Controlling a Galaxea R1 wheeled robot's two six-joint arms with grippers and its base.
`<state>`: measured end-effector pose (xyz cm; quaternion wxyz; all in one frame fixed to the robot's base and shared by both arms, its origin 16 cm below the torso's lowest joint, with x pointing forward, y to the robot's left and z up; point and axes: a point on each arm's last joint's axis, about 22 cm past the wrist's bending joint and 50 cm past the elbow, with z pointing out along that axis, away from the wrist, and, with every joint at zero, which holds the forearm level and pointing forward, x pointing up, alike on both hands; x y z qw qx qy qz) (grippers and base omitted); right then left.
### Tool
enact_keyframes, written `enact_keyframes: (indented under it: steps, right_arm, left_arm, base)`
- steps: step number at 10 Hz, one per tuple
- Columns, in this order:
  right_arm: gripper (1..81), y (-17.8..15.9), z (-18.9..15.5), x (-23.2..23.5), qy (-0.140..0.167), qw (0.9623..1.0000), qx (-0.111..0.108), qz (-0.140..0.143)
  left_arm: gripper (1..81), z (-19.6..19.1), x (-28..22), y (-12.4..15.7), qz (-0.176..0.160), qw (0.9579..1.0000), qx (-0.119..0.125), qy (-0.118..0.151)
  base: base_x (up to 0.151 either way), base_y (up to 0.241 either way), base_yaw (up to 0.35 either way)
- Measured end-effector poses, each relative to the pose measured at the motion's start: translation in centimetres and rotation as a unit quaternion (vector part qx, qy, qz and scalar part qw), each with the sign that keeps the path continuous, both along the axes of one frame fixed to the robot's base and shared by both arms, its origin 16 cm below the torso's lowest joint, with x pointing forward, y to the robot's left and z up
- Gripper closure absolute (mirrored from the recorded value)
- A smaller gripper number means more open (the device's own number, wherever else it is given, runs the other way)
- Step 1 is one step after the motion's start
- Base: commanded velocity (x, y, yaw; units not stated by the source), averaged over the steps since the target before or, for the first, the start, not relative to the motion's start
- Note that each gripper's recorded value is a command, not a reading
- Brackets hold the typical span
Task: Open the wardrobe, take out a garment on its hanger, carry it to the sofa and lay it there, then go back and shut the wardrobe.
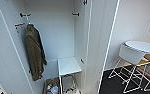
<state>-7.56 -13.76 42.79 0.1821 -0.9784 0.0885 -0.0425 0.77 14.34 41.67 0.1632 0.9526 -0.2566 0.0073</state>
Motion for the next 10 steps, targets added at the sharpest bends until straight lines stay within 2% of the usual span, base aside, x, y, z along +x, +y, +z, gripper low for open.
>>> enact_keyframes:
  steps: [1, 8, 9, 10]
  right_arm:
    - [1.0, 0.03, 0.0, 0.06, 0.0, 1.0, 0.0, 0.0]
    - [1.0, -0.01, -0.01, 0.25, -0.002, 1.0, 0.0, 0.0]
    - [1.0, -0.01, -0.01, 0.25, -0.002, 1.0, 0.0, 0.0]
    - [1.0, -0.01, -0.01, 0.28, -0.002, 1.0, 0.0, 0.0]
  left_arm:
    - [1.0, 0.0, -0.19, 0.06, 0.0, 1.0, 0.001, 0.001]
    - [1.0, -0.01, -0.15, 0.15, 0.005, 1.0, 0.001, 0.002]
    - [1.0, -0.04, -0.09, 0.36, 0.028, 0.9995, 0.005, 0.01]
    - [1.0, -0.13, -0.03, 0.82, 0.07, 0.9972, 0.013, 0.023]
  base:
    - [0.0, 0.0, 0.202]
    - [0.0, 0.0, 0.0]
    - [0.0, 0.0, 0.0]
    - [0.0, 0.0, 0.0]
